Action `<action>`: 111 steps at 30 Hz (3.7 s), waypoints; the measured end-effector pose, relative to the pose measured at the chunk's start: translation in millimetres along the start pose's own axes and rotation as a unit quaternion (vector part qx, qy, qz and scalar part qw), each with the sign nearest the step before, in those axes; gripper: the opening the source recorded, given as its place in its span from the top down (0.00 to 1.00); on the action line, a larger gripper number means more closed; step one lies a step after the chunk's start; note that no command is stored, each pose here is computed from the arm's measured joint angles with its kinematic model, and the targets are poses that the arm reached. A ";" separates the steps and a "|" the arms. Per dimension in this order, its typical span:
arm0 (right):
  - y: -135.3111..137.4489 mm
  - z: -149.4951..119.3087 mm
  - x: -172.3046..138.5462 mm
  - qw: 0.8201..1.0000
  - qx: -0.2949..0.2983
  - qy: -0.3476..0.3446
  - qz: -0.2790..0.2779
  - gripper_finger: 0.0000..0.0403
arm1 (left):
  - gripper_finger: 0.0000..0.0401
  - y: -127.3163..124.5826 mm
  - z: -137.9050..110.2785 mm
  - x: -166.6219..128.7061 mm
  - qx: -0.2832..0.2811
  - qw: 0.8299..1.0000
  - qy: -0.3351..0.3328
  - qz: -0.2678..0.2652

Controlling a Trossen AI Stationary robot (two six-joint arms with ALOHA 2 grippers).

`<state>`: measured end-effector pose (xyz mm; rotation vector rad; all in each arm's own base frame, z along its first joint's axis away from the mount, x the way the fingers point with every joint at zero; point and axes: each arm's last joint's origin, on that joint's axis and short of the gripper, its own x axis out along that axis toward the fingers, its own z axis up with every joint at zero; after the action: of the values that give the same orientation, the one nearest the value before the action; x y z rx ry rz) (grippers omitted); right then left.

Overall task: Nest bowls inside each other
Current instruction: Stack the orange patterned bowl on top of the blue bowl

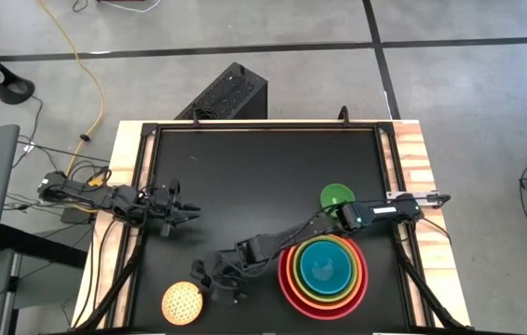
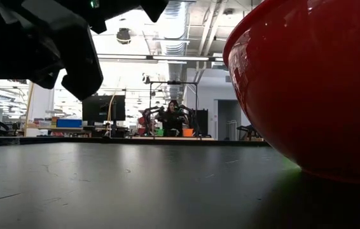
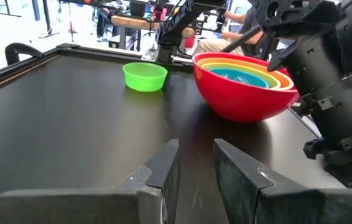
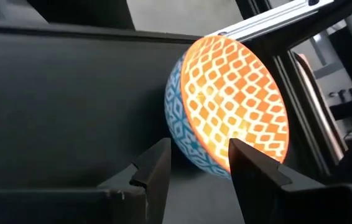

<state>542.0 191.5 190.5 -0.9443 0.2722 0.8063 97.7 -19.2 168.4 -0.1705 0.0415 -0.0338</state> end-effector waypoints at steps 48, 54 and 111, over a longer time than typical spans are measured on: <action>18.1 -5.7 25.4 0.997 -0.073 0.003 -0.016 0.77 | 0.78 1.3 -2.0 2.3 -0.061 0.998 0.008 0.027; 19.1 -6.3 25.8 0.997 -0.073 0.005 -0.013 0.93 | 0.78 1.3 -2.0 2.3 -0.060 0.998 0.008 0.027; 142.3 204.8 -271.4 0.823 0.422 0.362 -0.118 1.00 | 0.78 7.8 0.8 1.1 -0.010 0.989 -0.022 0.144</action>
<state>228.1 269.0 367.3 -0.3679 1.0601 0.0032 99.1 -11.4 167.9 -0.1836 0.0224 0.2595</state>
